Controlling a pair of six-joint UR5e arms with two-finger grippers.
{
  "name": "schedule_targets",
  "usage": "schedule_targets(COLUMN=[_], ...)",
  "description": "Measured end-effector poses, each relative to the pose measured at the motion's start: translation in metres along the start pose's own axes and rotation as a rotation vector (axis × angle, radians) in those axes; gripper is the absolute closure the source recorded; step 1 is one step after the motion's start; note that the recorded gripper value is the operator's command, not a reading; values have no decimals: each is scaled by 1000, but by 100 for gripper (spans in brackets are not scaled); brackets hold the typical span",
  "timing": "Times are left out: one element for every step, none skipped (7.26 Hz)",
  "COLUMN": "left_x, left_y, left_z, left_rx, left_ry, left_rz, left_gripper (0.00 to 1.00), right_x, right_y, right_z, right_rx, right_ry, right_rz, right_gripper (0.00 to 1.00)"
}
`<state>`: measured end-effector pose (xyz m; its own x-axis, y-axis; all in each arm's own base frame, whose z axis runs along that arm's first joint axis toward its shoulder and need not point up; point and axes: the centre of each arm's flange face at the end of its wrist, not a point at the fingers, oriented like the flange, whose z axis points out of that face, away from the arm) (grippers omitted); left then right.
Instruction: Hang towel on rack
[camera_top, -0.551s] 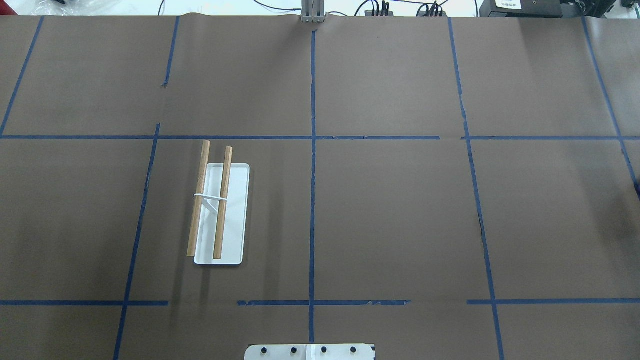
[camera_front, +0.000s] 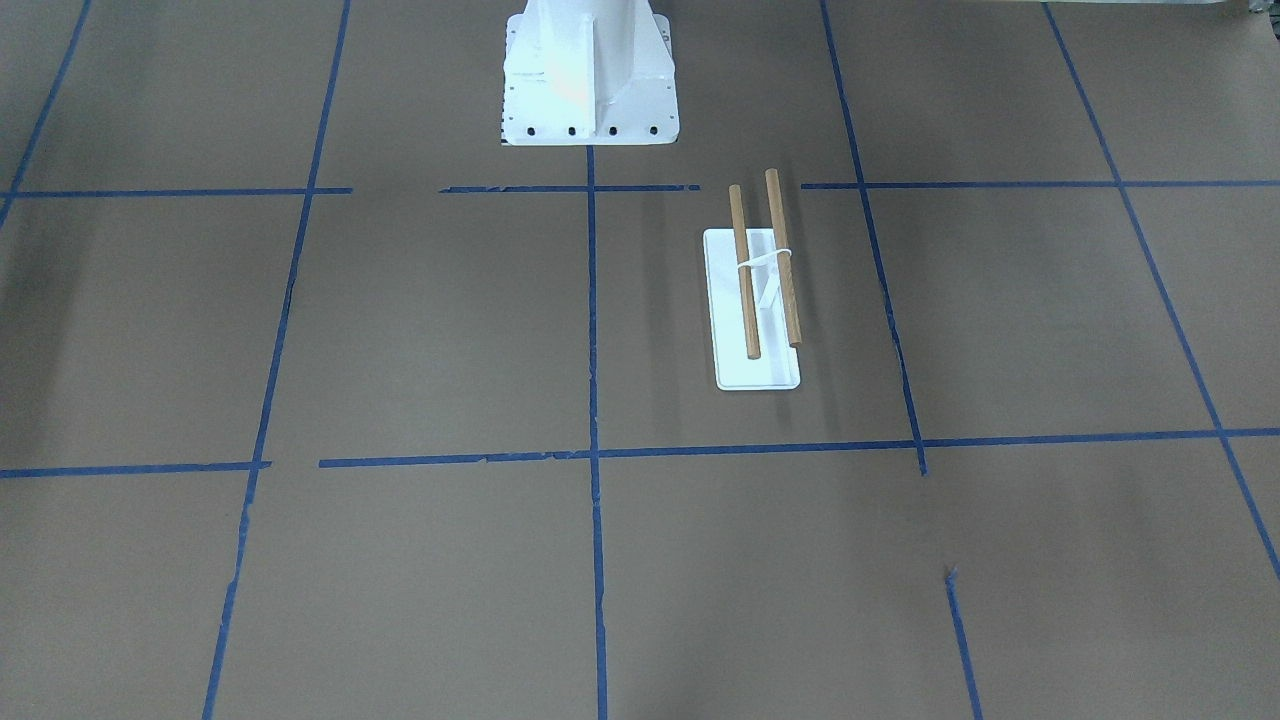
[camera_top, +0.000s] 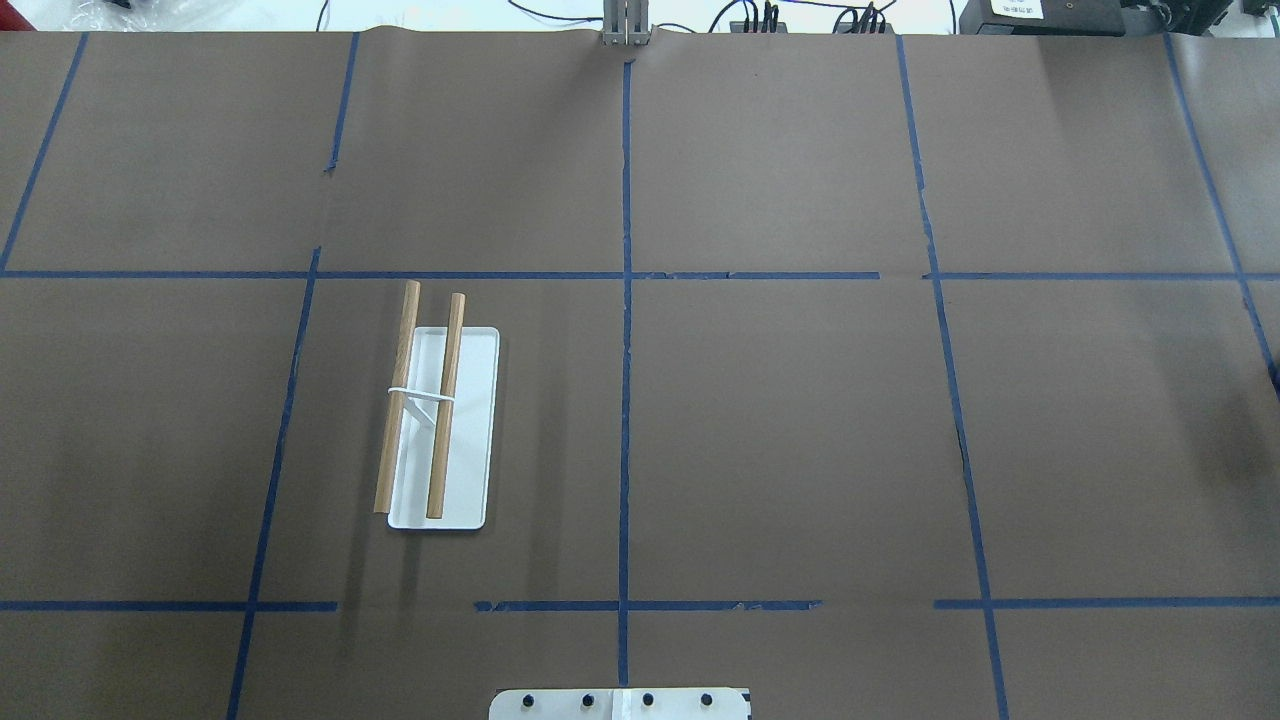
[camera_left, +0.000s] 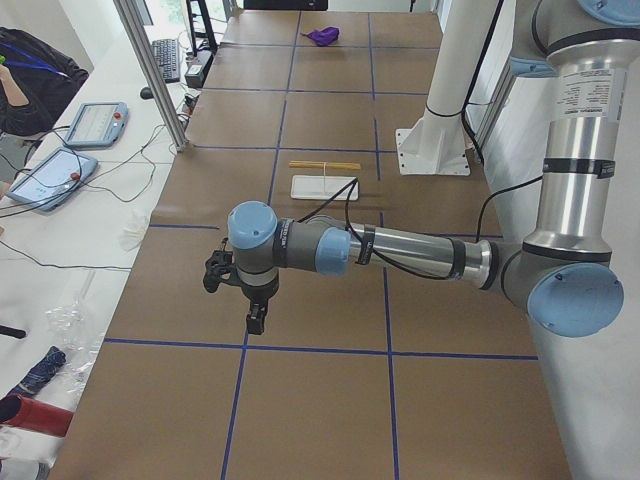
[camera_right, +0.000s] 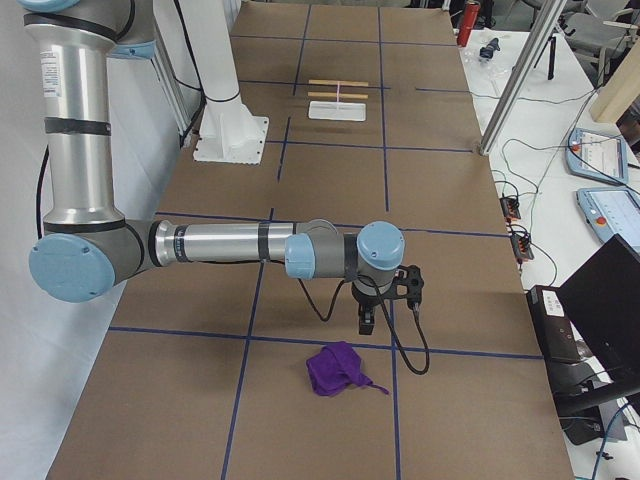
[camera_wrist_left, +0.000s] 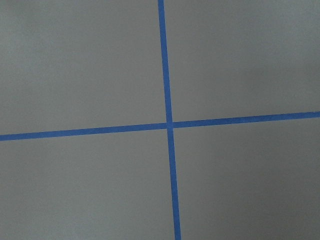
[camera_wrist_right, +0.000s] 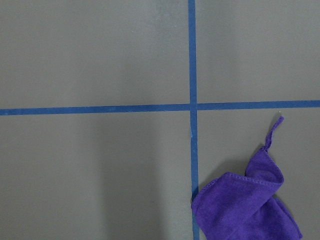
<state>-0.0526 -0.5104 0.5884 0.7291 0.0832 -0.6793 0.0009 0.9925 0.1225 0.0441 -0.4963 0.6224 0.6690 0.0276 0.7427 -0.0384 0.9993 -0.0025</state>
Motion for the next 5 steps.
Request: schedule_targets(left_x=[2, 4, 7, 9, 11], left_y=[-1, -2, -3, -3, -4], left_z=[-2, -4, -7, -9, -11], left_rx=[4, 8, 13, 17, 20], left_ry=[1, 2, 3, 3, 3], left_rz=[2, 5, 8, 11, 14], left_gripper=[0, 0, 0, 0, 0], right_x=[-4, -7, 1, 13, 29], right_y=[-2, -2, 2, 8, 23], right_z=[5, 21, 42, 55, 65], right_rx=[2, -23, -49, -42, -25], right_ry=[-2, 4, 25, 64, 100], right_rz=[-20, -37, -50, -84, -125], right_gripper=[0, 0, 0, 0, 0])
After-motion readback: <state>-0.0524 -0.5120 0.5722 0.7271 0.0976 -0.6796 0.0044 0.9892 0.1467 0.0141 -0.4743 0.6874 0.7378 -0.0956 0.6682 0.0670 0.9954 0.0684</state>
